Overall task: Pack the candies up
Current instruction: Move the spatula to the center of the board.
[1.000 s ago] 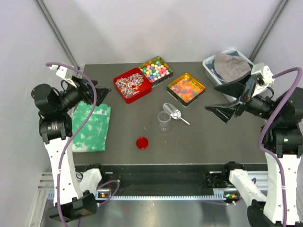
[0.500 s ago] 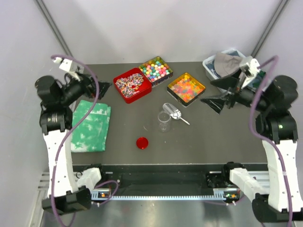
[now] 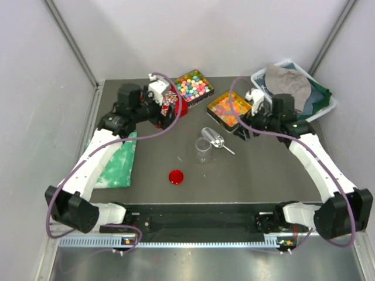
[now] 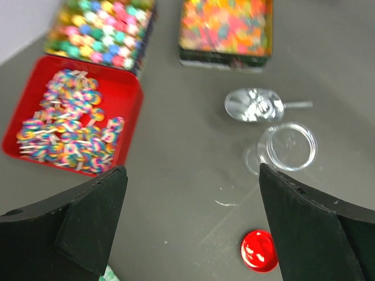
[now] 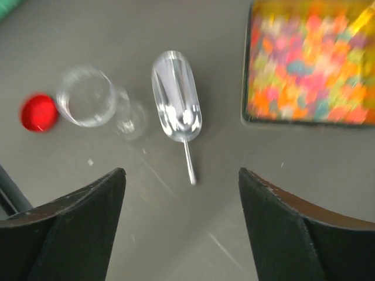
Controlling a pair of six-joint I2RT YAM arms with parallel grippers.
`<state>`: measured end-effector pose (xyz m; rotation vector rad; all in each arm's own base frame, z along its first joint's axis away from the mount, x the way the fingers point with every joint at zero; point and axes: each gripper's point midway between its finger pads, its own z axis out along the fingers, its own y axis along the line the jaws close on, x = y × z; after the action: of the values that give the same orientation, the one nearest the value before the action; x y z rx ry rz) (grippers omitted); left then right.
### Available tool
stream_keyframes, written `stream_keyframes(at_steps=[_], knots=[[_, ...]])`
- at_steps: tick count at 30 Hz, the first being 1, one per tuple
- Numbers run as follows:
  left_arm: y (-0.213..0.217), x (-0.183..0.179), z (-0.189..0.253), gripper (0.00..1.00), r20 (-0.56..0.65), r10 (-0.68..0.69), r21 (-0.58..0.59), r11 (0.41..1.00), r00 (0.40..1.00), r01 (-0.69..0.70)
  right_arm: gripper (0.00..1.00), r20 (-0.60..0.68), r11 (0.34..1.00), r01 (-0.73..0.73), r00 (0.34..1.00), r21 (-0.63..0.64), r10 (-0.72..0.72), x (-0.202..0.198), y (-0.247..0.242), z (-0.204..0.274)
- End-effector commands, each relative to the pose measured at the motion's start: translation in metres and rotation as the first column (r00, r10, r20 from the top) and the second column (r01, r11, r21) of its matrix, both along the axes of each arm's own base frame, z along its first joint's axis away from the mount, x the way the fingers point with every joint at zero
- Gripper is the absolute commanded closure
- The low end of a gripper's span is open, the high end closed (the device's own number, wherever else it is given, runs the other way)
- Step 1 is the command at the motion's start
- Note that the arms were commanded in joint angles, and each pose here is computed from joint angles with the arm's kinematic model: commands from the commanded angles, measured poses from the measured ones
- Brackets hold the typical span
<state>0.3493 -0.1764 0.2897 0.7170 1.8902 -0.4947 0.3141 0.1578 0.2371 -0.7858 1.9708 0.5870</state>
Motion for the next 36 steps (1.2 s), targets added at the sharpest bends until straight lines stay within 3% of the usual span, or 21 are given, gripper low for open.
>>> stream_keyframes(at_steps=[1, 10, 18, 36], knots=[[-0.019, 0.003, -0.014, 0.01, 0.055, -0.057, 0.087, 0.995, 0.997, 0.052, 0.26, 0.05, 0.988, -0.01, 0.999, -0.151, 0.018, 0.009, -0.007, -0.042], [-0.046, -0.003, -0.049, 0.01, 0.051, -0.154, 0.084, 0.985, 0.987, 0.15, 0.36, -0.03, 0.963, -0.066, 0.998, -0.26, 0.06, 0.009, 0.002, -0.115], [-0.056, -0.003, -0.056, 0.01, 0.033, -0.201, 0.058, 0.978, 0.979, 0.199, 0.49, -0.064, 0.955, -0.043, 0.998, -0.293, 0.025, 0.027, 0.018, -0.145], [-0.051, 0.004, -0.047, 0.01, 0.053, -0.156, 0.066, 0.986, 0.986, 0.152, 0.5, -0.104, 0.953, -0.077, 0.993, -0.293, 0.048, 0.037, 0.044, -0.167]])
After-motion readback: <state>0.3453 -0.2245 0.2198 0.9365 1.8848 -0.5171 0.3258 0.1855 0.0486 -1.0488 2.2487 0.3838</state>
